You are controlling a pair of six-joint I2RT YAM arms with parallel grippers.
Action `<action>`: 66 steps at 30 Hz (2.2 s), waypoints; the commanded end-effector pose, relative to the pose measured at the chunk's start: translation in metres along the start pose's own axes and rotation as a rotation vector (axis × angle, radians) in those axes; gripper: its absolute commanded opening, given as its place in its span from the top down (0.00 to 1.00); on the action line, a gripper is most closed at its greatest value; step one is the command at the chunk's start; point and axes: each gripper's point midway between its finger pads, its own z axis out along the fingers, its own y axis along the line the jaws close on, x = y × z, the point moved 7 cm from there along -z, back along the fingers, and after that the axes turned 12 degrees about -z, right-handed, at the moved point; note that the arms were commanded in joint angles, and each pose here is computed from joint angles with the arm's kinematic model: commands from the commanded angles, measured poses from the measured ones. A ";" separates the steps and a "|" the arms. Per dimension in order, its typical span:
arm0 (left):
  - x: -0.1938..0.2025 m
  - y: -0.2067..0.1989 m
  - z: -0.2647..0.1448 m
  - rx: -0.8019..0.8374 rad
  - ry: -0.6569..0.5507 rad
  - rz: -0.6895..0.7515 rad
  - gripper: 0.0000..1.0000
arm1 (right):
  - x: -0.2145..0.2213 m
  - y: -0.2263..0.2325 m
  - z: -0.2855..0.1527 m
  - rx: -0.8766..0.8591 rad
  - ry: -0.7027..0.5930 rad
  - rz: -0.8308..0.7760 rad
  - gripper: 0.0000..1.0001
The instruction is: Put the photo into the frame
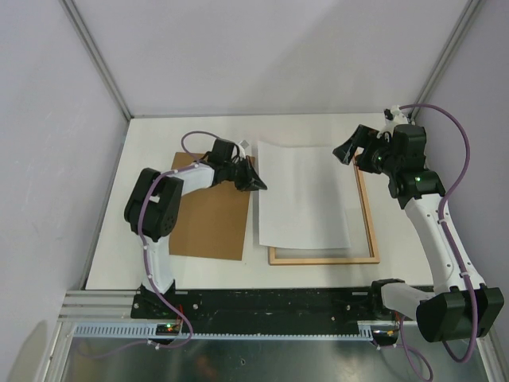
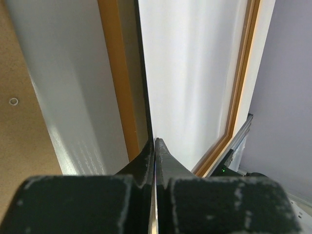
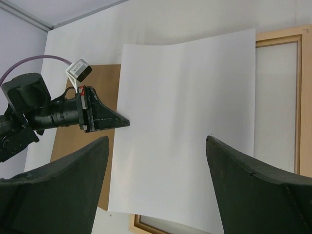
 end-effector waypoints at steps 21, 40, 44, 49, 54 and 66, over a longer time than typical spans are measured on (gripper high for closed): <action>0.013 -0.039 0.018 -0.033 -0.084 0.024 1.00 | -0.006 0.002 0.000 -0.031 -0.029 -0.023 0.16; 0.022 -0.048 0.031 -0.031 -0.189 -0.077 1.00 | -0.005 0.002 0.002 -0.031 -0.023 -0.018 0.16; 0.025 -0.046 0.032 -0.020 -0.207 -0.090 1.00 | -0.006 0.003 0.002 -0.036 -0.024 -0.015 0.16; 0.024 -0.045 0.027 -0.017 -0.244 -0.093 1.00 | -0.005 0.002 0.001 -0.035 -0.022 -0.018 0.16; 0.025 -0.043 0.019 -0.008 -0.277 -0.098 1.00 | -0.005 0.002 0.001 -0.034 -0.022 -0.018 0.16; 0.026 -0.049 0.024 0.040 -0.288 -0.125 1.00 | -0.006 0.004 0.001 -0.049 -0.025 -0.004 0.16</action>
